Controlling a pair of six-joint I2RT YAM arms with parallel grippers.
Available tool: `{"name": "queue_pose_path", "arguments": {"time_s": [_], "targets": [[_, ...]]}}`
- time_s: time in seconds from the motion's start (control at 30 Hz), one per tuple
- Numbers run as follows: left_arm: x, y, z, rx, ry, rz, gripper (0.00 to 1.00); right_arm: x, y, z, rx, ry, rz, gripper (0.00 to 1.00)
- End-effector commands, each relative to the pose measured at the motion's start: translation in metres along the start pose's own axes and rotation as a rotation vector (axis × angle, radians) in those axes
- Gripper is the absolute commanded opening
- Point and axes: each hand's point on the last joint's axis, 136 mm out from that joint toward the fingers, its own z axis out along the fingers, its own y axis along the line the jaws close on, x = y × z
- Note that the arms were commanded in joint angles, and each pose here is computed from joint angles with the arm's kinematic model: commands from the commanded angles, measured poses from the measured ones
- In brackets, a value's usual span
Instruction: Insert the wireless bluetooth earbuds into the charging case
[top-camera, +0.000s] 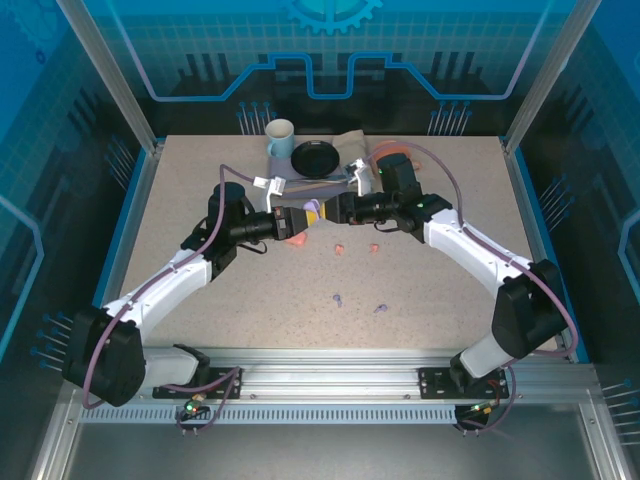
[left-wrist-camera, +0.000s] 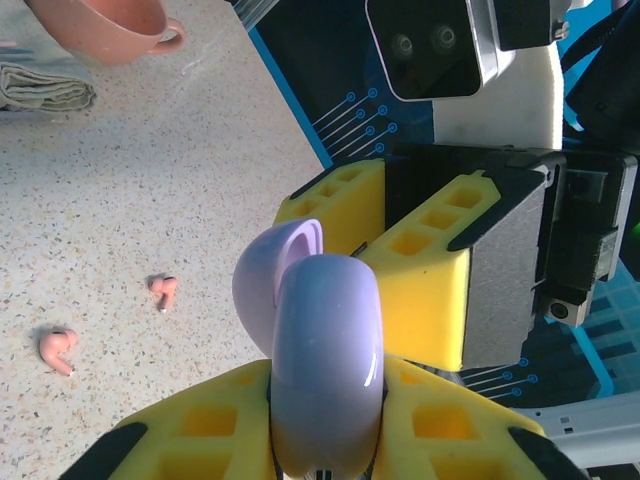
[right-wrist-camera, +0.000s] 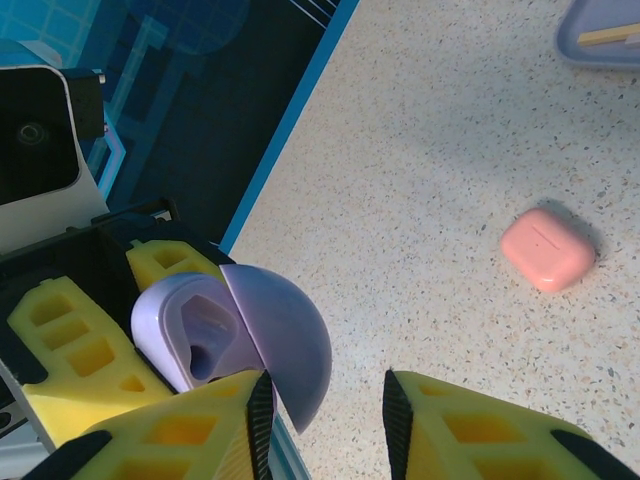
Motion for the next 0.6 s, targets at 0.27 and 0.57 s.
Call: {"name": "queue_pose_path", "arguments": {"time_s": [0.27, 0.57], "targets": [[-0.005, -0.013, 0.001, 0.039, 0.007, 0.035, 0.16, 0.001, 0.005, 0.014, -0.020, 0.031, -0.021, 0.30], [-0.004, -0.012, 0.000, 0.039, 0.008, 0.034, 0.16, -0.007, 0.011, 0.012, -0.019, 0.026, -0.041, 0.17]]}}
